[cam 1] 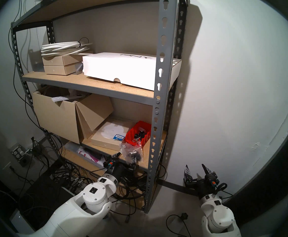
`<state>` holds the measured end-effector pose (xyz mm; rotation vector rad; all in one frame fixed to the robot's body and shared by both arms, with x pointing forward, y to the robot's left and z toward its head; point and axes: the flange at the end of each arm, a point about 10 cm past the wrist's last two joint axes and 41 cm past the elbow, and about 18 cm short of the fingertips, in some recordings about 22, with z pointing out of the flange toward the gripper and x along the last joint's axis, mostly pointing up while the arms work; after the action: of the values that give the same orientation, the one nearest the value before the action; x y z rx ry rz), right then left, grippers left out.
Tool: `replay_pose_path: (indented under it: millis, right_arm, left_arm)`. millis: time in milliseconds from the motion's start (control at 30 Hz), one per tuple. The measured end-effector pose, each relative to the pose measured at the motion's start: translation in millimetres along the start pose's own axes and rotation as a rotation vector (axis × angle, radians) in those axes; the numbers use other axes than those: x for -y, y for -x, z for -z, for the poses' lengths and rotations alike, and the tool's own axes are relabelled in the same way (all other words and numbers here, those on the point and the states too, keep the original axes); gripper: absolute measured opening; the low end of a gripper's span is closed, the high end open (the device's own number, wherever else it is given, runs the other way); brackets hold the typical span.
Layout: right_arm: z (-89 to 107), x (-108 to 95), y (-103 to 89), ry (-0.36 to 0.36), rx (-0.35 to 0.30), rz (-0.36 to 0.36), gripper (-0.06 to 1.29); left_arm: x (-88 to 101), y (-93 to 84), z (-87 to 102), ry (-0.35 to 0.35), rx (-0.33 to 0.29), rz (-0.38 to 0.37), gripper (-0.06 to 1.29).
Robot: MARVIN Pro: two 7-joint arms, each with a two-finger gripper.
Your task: Organize the rack shelf by putting things into a case
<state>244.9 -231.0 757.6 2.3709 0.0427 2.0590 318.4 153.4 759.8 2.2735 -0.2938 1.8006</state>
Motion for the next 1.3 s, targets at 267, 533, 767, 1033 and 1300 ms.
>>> replay_pose_path:
  millis: [267,533,767,1033,1300]
  right_arm:
    - [0.0,0.0,0.0,0.000,0.000,0.000,1.25]
    - [0.0,0.0,0.0,0.000,0.000,0.000,1.25]
    - [0.0,0.0,0.0,0.000,0.000,0.000,1.25]
    - [0.0,0.0,0.0,0.000,0.000,0.000,1.25]
    - [0.0,0.0,0.0,0.000,0.000,0.000,1.25]
  left_arm:
    - [-0.7,-0.3,-2.4,0.007,-0.009,0.002,1.16]
    - [-0.1,1.7,-5.9,0.012,-0.009,0.000,1.06]
    - [0.9,4.1,-9.6,0.012,-0.009,-0.007,1.00]
    - [1.3,4.0,-10.8,0.008,-0.015,-0.010,0.69]
    - [4.1,6.5,-7.5,0.000,-0.017,-0.008,0.32]
